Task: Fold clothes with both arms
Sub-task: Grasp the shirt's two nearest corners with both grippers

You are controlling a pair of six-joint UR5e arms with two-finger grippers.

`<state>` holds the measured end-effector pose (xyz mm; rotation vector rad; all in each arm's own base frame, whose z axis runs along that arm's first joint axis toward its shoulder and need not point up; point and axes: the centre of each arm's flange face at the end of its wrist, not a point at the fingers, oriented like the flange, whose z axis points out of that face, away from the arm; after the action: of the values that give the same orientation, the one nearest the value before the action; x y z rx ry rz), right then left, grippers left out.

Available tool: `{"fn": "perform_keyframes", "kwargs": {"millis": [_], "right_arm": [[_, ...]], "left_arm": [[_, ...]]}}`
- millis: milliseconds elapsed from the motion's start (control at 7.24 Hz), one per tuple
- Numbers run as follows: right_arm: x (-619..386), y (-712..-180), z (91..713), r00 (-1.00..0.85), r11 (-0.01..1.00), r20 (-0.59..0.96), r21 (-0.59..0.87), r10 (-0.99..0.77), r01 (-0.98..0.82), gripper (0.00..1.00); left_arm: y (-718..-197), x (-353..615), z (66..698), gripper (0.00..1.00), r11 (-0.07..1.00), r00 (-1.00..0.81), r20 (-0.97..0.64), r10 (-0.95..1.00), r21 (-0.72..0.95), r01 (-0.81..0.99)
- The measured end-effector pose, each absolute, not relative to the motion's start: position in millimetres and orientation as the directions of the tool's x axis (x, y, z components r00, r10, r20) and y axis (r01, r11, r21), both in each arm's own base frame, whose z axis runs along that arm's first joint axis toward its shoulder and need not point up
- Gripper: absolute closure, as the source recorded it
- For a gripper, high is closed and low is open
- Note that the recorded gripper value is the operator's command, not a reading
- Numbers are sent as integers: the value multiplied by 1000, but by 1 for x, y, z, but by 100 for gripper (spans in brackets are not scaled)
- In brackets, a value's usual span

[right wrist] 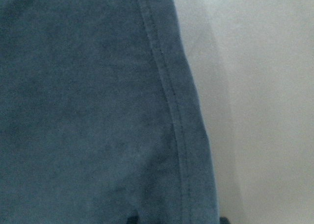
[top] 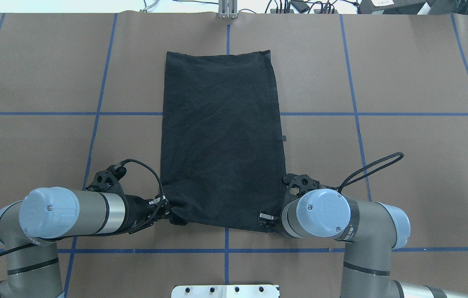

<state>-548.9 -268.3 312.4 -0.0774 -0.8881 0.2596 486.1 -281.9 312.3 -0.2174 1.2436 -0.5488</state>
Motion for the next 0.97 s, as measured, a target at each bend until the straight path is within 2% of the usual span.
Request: {"fn": "perform_keyframes", "kwargs": {"millis": [966], "right_arm": [[-523,-278,288,556,964,788,-210,266,-164,100]], "left_arm": [[-281,484,308,100,851,205,-837,-507,-448,272]]}}
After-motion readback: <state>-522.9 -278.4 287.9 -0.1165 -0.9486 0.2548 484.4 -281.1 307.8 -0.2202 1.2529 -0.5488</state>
